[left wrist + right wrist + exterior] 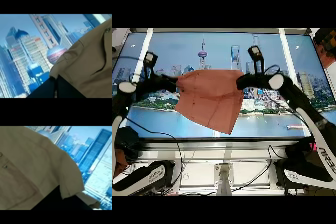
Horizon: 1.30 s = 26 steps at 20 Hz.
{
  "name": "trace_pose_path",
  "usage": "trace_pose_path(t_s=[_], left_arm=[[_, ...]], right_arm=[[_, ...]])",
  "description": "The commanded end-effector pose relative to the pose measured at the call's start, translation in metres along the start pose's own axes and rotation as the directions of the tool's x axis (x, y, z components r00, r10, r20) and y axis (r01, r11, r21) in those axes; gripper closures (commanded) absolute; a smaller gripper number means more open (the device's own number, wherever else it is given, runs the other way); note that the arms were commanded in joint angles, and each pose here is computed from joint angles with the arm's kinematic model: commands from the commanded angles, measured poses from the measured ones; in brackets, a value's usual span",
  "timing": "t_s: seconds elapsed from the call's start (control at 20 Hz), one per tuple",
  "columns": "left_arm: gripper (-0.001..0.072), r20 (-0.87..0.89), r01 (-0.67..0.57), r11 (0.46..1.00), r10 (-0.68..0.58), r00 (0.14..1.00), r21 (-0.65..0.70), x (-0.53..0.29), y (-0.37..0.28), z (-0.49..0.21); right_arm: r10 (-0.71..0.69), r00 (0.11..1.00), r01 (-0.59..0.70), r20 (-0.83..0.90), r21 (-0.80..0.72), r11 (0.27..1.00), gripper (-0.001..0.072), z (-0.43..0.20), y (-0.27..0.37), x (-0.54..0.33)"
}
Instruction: Fold the clothes and pants, and hang the long-sleeved shirts on hangers.
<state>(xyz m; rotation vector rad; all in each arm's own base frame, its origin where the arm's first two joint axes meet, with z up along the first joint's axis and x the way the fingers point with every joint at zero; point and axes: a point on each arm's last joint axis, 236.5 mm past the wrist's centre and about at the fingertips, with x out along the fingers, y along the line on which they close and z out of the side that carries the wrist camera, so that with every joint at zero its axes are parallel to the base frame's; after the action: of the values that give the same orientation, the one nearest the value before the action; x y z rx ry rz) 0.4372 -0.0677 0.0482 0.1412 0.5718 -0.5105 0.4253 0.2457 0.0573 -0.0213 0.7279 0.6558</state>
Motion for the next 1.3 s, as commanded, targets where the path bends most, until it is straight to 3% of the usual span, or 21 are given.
trace_pose_path(t_s=[0.0, 0.3, 0.7, 0.85, 1.05, 1.1, 1.15, 1.2, 1.25], left_arm=[[0.0691, -0.011, 0.002, 0.999, -0.002, 1.0, -0.049, -0.006, -0.015, -0.033], [0.069, -0.034, 0.029, 0.999, -0.03, 0.999, -0.036, -0.026, -0.024, -0.043], [0.0688, -0.229, 0.188, 0.979, -0.202, 0.952, -0.08, -0.059, -0.04, -0.11], [0.0687, -0.338, 0.195, 0.981, -0.188, 0.922, -0.015, -0.067, -0.036, -0.136], [0.0686, -0.338, 0.192, 0.981, -0.185, 0.923, -0.014, -0.067, -0.035, -0.136], [0.0684, -0.338, 0.191, 0.982, -0.184, 0.923, -0.014, -0.067, -0.035, -0.136], [0.0606, -0.338, 0.189, 0.982, -0.182, 0.923, -0.013, -0.067, -0.034, -0.136], [0.0391, -0.338, 0.19, 0.982, -0.183, 0.923, -0.014, -0.067, -0.035, -0.136], [0.0083, -0.337, 0.189, 0.982, -0.182, 0.924, -0.014, -0.067, -0.034, -0.136]], right_arm=[[0.043, 0.999, -0.043, -0.027, -0.006, 0.999, 0.0706, -0.037, 0.035, 0.001], [0.108, 0.986, -0.108, -0.13, 0.009, 0.994, 0.0706, -0.103, 0.081, 0.008], [0.169, 0.959, -0.166, -0.229, 0.029, 0.986, 0.0705, -0.15, 0.113, -0.002], [0.206, 0.941, -0.215, -0.267, -0.004, 0.977, 0.0705, -0.166, 0.139, -0.004], [0.221, 0.916, -0.226, -0.336, 0.025, 0.974, 0.0702, -0.202, 0.152, -0.007], [0.218, 0.913, -0.219, -0.344, 0.038, 0.975, 0.0631, -0.207, 0.151, -0.007], [0.216, 0.914, -0.213, -0.344, 0.047, 0.976, 0.0405, -0.208, 0.15, -0.006], [0.215, 0.915, -0.21, -0.34, 0.052, 0.976, 0.0231, -0.207, 0.15, -0.006], [0.215, 0.916, -0.21, -0.339, 0.053, 0.976, 0.0189, -0.207, 0.15, -0.006]])
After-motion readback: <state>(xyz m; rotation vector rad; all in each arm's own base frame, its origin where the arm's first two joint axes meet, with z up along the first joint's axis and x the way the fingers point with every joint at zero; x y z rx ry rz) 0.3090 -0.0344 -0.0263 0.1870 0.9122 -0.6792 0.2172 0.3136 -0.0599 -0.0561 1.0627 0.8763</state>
